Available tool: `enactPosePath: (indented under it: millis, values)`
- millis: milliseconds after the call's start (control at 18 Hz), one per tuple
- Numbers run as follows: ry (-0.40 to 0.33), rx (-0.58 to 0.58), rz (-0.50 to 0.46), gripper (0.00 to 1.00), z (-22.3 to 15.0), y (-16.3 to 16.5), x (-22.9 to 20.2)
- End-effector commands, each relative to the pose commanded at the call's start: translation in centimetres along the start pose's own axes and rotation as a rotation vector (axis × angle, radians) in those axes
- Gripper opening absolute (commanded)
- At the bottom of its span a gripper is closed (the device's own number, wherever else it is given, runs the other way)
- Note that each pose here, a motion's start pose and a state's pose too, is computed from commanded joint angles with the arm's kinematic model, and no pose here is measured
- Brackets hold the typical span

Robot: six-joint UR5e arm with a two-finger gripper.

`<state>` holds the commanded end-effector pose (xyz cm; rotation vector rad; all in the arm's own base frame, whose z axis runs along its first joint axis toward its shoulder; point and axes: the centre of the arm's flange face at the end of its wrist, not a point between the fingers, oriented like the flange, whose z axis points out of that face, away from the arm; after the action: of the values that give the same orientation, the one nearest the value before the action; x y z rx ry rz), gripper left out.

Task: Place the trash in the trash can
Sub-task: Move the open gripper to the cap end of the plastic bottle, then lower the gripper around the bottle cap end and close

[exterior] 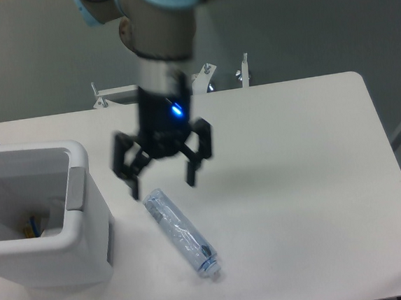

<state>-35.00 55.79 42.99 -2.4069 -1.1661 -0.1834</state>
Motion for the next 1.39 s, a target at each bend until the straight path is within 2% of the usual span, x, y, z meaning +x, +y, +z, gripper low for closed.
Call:
enactPosePath:
  millis: [111, 389, 722, 889, 1167, 1389]
  values:
    - [-0.038, -0.047, -0.006, 1.0, 3.6, -0.1, -1.3]
    - [-0.066, -0.137, -0.032, 1.0, 10.5, 0.0, -3.5]
    - [-0.191, -0.207, -0.034, 1.0, 17.1, 0.6, -5.3]
    - [-0.219, -0.214, -0.05, 1.0, 18.8, 0.4, -5.2]
    - [-0.212, -0.209, -0.029, 1.0, 20.9, -0.2, -4.3]
    - [-0.248, -0.225, -0.008, 1.0, 22.4, 0.8, -3.6]
